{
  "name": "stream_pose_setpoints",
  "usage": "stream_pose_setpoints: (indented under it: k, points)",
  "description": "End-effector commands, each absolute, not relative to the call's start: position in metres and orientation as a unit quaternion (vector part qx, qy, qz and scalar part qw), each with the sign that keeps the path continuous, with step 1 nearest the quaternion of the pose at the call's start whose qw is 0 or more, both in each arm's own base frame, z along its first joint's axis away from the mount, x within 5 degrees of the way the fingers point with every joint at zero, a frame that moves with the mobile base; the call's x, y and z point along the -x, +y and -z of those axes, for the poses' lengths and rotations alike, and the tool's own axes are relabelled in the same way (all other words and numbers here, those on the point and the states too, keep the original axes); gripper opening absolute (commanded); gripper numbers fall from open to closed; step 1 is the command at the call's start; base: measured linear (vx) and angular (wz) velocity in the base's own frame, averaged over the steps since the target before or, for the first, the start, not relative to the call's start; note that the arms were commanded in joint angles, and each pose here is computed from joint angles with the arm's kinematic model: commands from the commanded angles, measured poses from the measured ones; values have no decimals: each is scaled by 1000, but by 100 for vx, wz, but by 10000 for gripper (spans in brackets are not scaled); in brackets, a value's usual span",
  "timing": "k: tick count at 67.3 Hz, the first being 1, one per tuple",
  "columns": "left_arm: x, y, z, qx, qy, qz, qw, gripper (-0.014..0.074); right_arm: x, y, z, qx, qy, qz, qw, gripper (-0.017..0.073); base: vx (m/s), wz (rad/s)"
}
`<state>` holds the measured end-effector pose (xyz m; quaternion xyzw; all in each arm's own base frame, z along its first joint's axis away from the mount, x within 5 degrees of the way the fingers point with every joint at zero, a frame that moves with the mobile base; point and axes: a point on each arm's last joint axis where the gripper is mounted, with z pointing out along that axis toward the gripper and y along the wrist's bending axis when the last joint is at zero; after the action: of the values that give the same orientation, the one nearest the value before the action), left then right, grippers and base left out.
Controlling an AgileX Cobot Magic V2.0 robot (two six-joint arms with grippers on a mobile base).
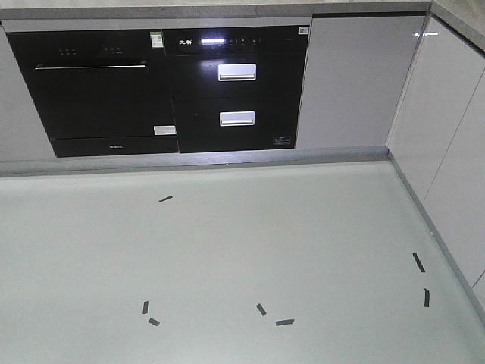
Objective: Transfer vegetables to tray and serve
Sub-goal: 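Drive the base forward toward the counter with the pot and tray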
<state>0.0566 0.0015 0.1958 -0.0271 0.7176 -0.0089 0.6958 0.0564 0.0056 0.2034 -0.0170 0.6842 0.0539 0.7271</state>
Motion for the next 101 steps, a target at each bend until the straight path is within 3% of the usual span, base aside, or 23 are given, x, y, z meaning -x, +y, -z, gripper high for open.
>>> stream_pose_setpoints:
  k: [1, 101]
  points:
    - [-57, 1, -195, 29, 694, 19, 719, -7, -56, 6, -208, 20, 657, -54, 751, -4, 2, 1]
    - [-57, 1, -195, 29, 694, 19, 719, -7, -56, 6, -208, 20, 657, -54, 751, -4, 12, 1]
